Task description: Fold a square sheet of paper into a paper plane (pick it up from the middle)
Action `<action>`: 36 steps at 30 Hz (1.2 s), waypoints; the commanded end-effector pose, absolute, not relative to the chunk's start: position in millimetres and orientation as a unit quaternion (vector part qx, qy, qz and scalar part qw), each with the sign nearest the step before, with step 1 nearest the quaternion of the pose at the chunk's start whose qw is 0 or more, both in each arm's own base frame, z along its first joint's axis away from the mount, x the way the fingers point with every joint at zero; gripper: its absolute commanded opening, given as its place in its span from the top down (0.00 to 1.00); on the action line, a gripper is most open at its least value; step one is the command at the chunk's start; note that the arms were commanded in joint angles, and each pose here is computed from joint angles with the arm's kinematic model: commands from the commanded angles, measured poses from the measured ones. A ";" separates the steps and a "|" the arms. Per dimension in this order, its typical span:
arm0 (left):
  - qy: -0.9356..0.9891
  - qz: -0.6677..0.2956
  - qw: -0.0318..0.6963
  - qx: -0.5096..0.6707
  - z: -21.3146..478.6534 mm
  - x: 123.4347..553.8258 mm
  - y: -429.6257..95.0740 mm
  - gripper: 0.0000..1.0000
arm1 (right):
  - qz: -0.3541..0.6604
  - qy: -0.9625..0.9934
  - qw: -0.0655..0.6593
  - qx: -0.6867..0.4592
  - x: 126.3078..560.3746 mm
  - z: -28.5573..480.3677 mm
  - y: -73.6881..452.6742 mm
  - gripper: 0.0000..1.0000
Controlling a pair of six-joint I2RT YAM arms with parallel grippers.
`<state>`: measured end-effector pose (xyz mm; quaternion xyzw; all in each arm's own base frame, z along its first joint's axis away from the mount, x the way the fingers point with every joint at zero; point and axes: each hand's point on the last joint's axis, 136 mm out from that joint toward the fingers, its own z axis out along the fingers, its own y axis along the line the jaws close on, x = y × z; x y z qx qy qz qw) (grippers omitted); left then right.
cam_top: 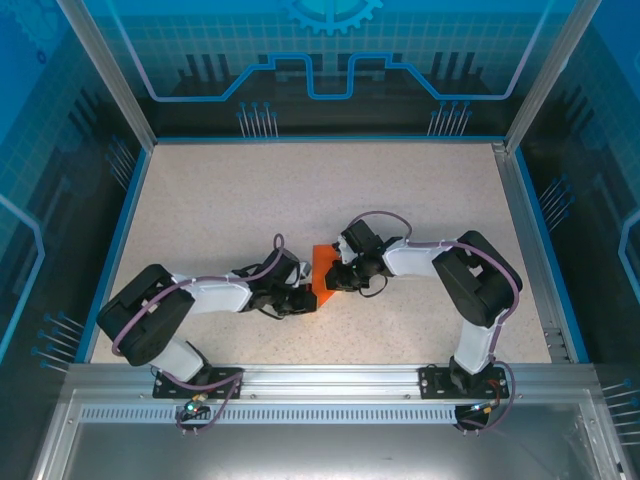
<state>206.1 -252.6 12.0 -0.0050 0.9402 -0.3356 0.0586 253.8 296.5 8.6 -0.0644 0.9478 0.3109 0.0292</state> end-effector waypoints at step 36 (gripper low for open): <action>0.938 -0.329 0.016 -0.108 13.1 215.5 -249.6 1.00 | 0.246 0.968 0.023 -0.048 252.1 -14.5 275.9 0.83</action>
